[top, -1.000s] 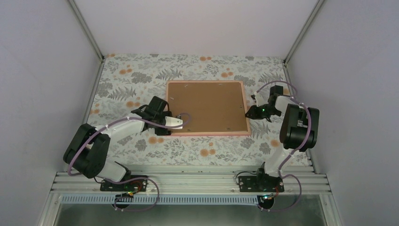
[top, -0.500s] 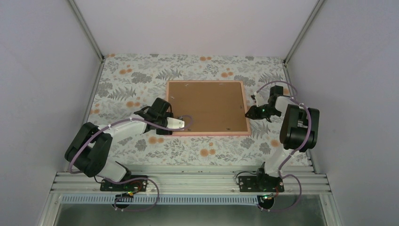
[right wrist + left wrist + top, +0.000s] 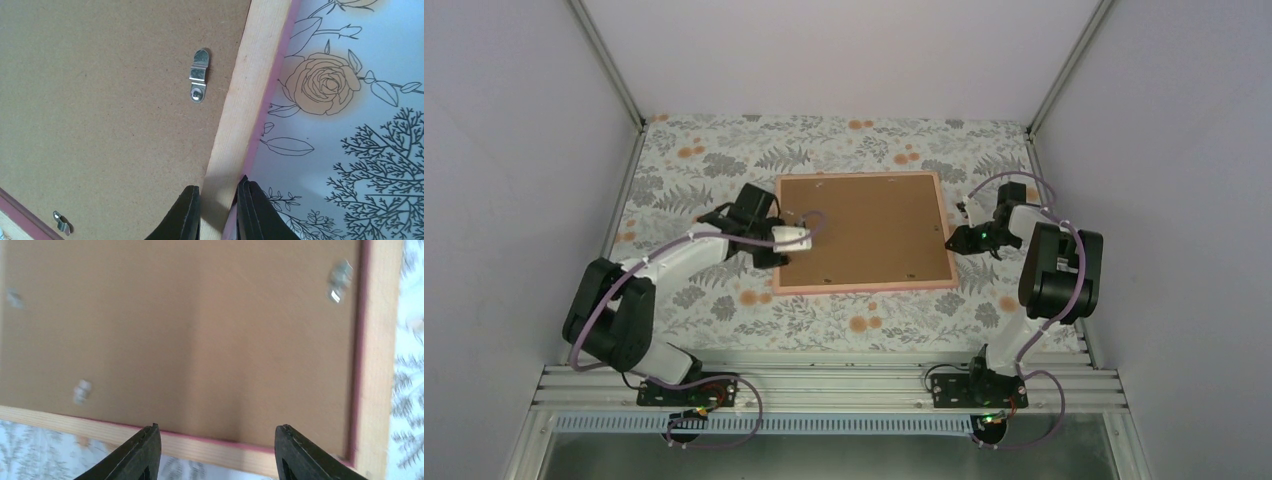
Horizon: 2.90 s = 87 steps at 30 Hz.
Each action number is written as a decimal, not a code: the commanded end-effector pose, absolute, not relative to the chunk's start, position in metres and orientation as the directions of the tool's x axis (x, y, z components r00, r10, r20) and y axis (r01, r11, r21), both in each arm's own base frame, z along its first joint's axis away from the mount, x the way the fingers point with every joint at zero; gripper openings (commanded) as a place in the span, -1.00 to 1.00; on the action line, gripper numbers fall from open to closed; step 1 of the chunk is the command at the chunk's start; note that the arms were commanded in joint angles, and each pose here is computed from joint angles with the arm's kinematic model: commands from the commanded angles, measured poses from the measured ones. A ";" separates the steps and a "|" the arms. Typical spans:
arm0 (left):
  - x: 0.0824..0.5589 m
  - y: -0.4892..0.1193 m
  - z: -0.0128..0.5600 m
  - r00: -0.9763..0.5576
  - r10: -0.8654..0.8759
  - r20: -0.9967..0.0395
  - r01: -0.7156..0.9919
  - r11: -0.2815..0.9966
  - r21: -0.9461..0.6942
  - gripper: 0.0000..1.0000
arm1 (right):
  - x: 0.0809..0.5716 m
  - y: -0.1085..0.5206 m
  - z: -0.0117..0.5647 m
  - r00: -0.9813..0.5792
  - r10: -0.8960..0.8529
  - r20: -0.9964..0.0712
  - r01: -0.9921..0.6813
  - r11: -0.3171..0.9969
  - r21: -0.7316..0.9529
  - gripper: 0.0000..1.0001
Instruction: Put the photo into the frame
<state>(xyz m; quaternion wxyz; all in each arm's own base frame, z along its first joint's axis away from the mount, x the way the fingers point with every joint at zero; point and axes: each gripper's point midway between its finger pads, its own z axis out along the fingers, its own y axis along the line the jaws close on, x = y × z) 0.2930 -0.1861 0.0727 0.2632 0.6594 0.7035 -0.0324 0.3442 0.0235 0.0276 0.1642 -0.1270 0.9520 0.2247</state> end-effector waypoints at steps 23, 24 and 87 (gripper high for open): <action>0.451 -0.160 0.019 -0.446 0.817 -0.365 0.804 0.545 0.237 0.19 | 0.447 0.090 0.123 -0.765 -0.205 -0.610 -0.500 0.786 0.363 -0.45; 0.448 -0.159 0.015 -0.433 0.830 -0.352 0.813 0.528 0.246 0.23 | 0.454 0.098 0.123 -0.756 -0.205 -0.622 -0.507 0.784 0.358 -0.43; 0.445 -0.128 0.032 -0.893 0.201 -0.404 0.246 0.967 -0.064 1.00 | 0.362 0.221 -0.027 -0.730 -0.604 -0.320 -0.670 0.724 0.161 0.25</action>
